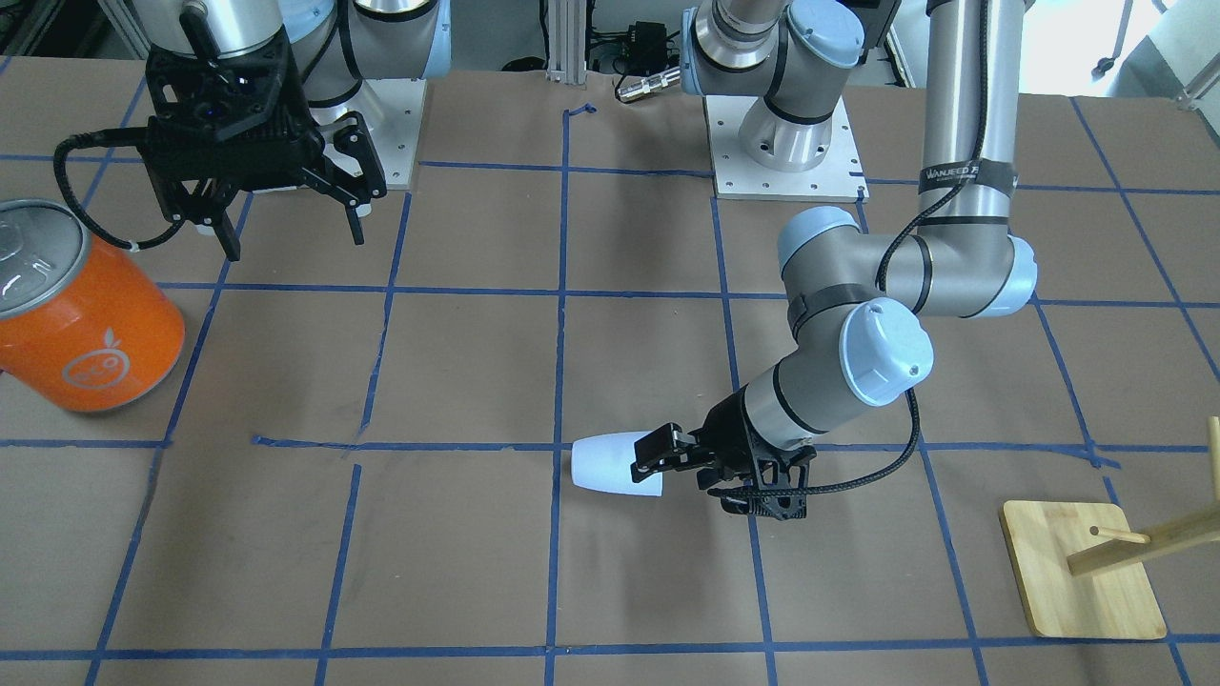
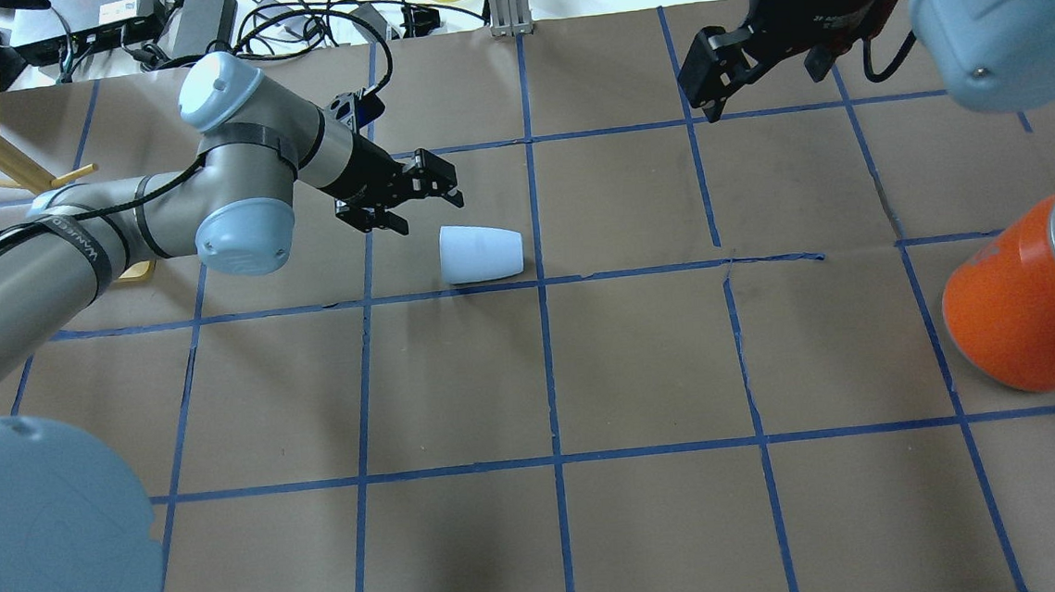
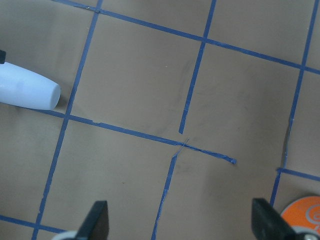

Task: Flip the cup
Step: 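Close the left gripper on the rim of the lying cup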

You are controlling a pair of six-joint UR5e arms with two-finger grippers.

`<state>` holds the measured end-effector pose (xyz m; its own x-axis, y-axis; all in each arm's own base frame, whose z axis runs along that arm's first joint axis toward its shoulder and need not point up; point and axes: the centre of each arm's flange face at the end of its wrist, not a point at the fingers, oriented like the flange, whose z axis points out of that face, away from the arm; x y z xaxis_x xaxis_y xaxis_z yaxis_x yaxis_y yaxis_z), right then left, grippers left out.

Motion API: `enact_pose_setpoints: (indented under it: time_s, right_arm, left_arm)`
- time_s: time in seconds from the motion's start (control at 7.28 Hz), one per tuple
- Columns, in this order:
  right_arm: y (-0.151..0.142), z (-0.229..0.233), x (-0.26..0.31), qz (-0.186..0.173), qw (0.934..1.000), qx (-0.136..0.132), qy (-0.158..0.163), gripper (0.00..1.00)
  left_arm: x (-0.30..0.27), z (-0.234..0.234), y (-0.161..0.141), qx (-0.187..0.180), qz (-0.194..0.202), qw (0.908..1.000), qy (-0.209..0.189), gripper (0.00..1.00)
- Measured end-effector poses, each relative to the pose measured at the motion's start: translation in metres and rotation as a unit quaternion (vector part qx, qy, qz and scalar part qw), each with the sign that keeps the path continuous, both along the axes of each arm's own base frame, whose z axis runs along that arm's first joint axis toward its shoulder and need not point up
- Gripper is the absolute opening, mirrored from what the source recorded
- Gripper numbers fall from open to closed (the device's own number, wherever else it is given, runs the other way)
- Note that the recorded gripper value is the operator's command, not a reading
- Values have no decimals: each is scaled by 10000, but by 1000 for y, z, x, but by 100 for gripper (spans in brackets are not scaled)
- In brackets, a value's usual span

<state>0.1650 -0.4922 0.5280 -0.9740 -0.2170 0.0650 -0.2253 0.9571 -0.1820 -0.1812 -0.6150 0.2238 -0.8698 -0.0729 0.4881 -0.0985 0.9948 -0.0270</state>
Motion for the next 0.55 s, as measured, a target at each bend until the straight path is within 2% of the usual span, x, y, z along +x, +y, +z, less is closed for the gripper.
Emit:
enact_pose_setpoints:
  time_s: [0.14,0.27,0.41,0.55]
  right_arm:
    - [0,3,-10,-238,9997,-12,-35,100]
    - [0,6,-18,-491,9988,-27,-85,100]
    - [1,8,-23,-683,9976,-35,-127,100]
    - [1,9,-26,-767,9969,-39,-143,100]
  left_arm:
    - [-10,-6,0,37,69,9998,167,88]
    - [-16,-13,1,131,135,9995,251,57]
    - [-18,-19,2,217,170,9992,296,32]
    - [-20,-21,2,266,187,9989,348,45]
